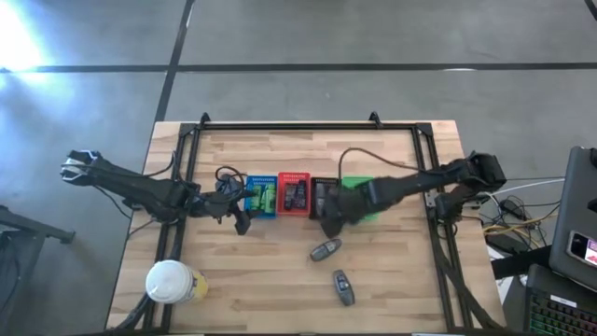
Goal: Pick & Place Travel size toiletries
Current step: Put the deodorant into the black basket
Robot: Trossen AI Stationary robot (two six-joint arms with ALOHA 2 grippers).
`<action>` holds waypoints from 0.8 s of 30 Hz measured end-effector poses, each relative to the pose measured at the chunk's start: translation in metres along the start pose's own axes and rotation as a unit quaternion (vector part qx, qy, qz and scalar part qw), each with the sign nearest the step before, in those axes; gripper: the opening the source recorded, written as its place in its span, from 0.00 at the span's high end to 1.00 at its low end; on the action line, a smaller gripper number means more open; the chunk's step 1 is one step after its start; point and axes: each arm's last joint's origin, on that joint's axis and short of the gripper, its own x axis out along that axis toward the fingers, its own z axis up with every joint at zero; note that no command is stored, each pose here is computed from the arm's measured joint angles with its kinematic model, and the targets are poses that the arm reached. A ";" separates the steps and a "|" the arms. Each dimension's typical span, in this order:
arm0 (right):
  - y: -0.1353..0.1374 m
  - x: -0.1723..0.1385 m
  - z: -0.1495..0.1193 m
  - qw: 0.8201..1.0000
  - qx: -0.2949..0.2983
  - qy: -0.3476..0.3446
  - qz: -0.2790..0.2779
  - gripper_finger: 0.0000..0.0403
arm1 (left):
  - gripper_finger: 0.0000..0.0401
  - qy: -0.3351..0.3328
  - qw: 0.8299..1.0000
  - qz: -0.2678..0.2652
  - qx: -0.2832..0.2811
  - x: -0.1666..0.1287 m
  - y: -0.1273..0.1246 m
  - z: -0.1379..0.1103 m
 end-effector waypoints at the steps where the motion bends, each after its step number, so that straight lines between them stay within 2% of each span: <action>1: 0.000 0.000 -0.008 1.000 0.000 0.022 -0.006 0.22 | 0.24 0.000 1.000 0.000 0.000 0.000 0.000 0.000; 5: 0.008 0.003 -0.039 0.998 -0.009 0.069 -0.008 0.24 | 0.24 0.001 1.000 0.001 0.001 0.000 0.000 -0.001; 12: 0.025 0.001 -0.075 0.994 0.018 0.101 0.036 0.26 | 0.24 0.004 1.000 0.002 0.006 0.001 0.001 -0.002; 15: 0.034 0.008 -0.089 0.992 0.016 0.115 0.054 0.24 | 0.24 0.006 1.000 0.002 0.016 0.002 0.000 -0.003; 24: 0.057 0.037 -0.121 0.990 0.009 0.142 0.025 0.13 | 0.24 0.022 0.999 -0.010 0.022 0.004 -0.001 -0.005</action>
